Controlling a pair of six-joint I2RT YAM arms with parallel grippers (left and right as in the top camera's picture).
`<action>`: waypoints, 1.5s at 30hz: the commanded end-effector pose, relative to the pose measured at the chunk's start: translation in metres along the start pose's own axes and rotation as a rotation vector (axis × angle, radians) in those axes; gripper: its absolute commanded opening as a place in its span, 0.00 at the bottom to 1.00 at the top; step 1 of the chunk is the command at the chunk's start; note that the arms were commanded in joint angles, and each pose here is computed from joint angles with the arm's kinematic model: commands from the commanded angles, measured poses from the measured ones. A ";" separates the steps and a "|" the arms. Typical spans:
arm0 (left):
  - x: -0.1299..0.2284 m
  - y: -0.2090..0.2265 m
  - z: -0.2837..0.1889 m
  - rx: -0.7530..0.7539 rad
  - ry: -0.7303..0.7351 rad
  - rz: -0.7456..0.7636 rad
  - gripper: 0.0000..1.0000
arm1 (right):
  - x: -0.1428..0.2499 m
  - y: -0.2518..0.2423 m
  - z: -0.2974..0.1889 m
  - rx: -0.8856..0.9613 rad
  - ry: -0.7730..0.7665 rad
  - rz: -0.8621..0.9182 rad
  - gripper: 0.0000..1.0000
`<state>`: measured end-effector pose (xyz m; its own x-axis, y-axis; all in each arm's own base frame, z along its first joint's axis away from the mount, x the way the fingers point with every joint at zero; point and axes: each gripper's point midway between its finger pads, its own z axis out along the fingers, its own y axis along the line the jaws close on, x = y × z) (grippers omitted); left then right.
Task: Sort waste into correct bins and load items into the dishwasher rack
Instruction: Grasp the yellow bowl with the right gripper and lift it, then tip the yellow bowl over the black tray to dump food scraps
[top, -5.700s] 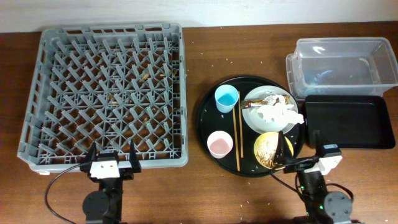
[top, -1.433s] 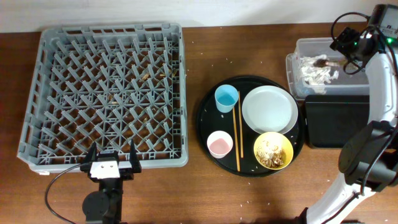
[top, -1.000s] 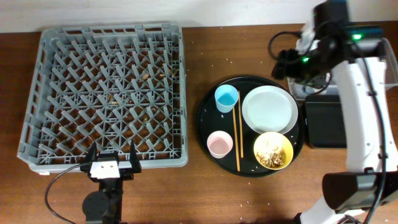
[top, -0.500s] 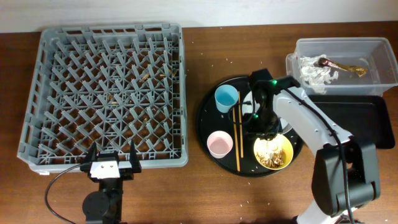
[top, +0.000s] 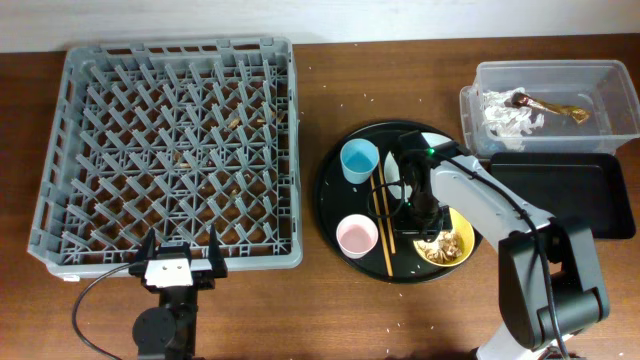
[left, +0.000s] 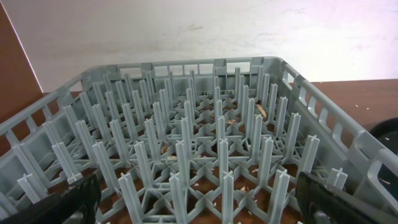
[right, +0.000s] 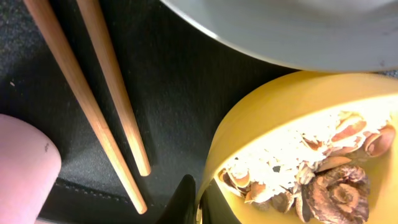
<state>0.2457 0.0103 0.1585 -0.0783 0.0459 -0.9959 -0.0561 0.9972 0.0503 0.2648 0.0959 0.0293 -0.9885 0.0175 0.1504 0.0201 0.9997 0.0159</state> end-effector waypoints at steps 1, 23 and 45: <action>0.001 -0.002 0.000 0.009 0.000 0.017 0.99 | -0.004 0.011 -0.022 -0.049 -0.021 -0.037 0.04; 0.001 -0.002 0.000 0.009 0.000 0.017 0.99 | -0.100 -0.212 -0.158 -0.752 -0.820 0.299 0.04; 0.001 -0.002 0.000 0.009 0.001 0.017 0.99 | -0.048 -0.245 -0.197 -1.225 -1.132 0.229 0.04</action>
<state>0.2457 0.0103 0.1587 -0.0775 0.0455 -0.9960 -0.0562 0.9972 0.0499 0.3410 -0.1577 0.2055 -0.5428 0.6972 -0.4684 -0.2373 0.4077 0.8818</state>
